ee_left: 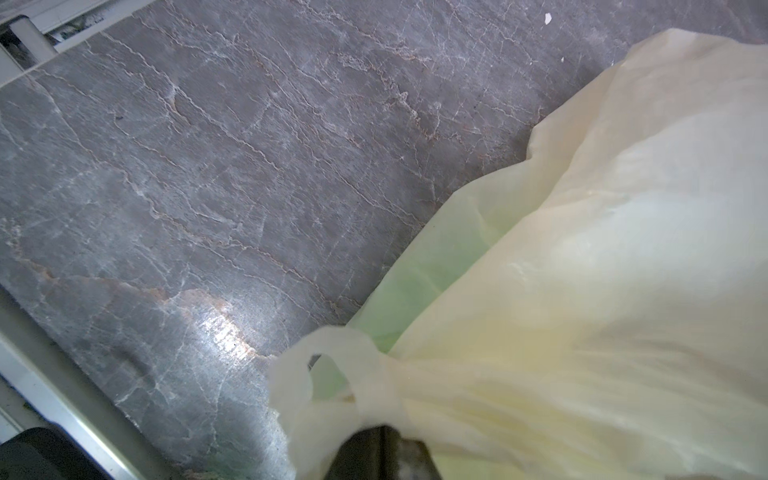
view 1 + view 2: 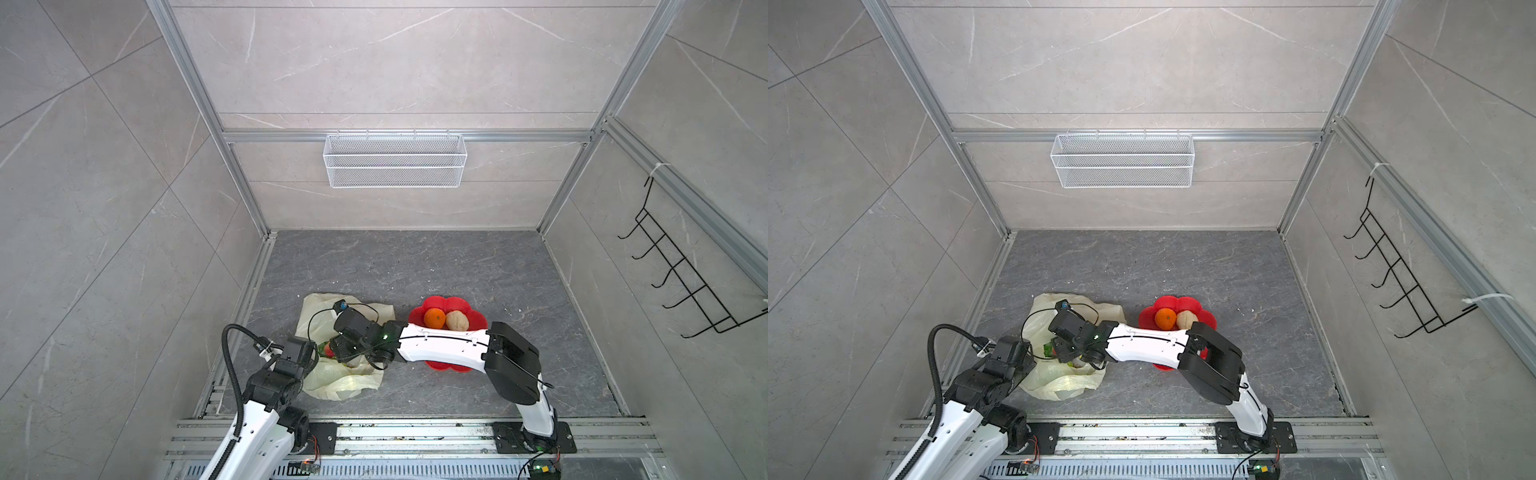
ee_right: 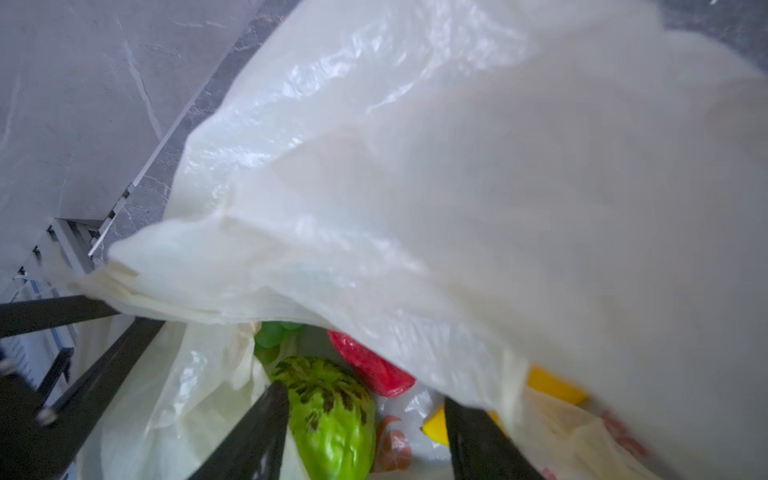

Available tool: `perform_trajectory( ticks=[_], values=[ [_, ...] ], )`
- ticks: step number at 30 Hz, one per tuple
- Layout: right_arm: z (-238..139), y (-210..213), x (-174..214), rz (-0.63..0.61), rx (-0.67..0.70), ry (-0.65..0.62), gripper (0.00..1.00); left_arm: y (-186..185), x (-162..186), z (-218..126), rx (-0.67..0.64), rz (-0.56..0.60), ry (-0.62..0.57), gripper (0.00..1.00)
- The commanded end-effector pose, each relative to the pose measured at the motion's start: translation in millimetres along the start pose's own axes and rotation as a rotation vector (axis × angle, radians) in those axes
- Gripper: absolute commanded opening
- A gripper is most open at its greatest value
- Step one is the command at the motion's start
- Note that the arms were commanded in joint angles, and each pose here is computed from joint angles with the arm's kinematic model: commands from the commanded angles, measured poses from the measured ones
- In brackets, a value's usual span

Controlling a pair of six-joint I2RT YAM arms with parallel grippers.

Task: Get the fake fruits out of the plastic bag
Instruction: 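Grasp the red-yellow pear with green leaf using the right gripper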

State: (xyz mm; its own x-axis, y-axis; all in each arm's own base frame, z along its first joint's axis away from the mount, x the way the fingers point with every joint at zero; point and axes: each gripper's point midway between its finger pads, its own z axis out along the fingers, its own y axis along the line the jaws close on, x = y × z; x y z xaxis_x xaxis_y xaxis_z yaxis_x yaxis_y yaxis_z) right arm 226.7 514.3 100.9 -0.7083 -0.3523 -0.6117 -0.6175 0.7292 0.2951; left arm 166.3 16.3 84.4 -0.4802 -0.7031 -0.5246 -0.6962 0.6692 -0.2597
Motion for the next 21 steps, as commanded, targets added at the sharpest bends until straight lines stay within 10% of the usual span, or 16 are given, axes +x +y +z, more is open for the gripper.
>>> perform_trajectory(
  ticks=[1, 21],
  values=[
    [13, -5, 15, 0.008, 0.043, 0.079, 0.62, 7, 1, -1, -0.012, -0.028, -0.003, 0.04],
    [57, -10, 36, 0.03, 0.117, 0.226, 0.67, 3, 7, 5, 0.006, -0.033, 0.021, 0.07]
  ],
)
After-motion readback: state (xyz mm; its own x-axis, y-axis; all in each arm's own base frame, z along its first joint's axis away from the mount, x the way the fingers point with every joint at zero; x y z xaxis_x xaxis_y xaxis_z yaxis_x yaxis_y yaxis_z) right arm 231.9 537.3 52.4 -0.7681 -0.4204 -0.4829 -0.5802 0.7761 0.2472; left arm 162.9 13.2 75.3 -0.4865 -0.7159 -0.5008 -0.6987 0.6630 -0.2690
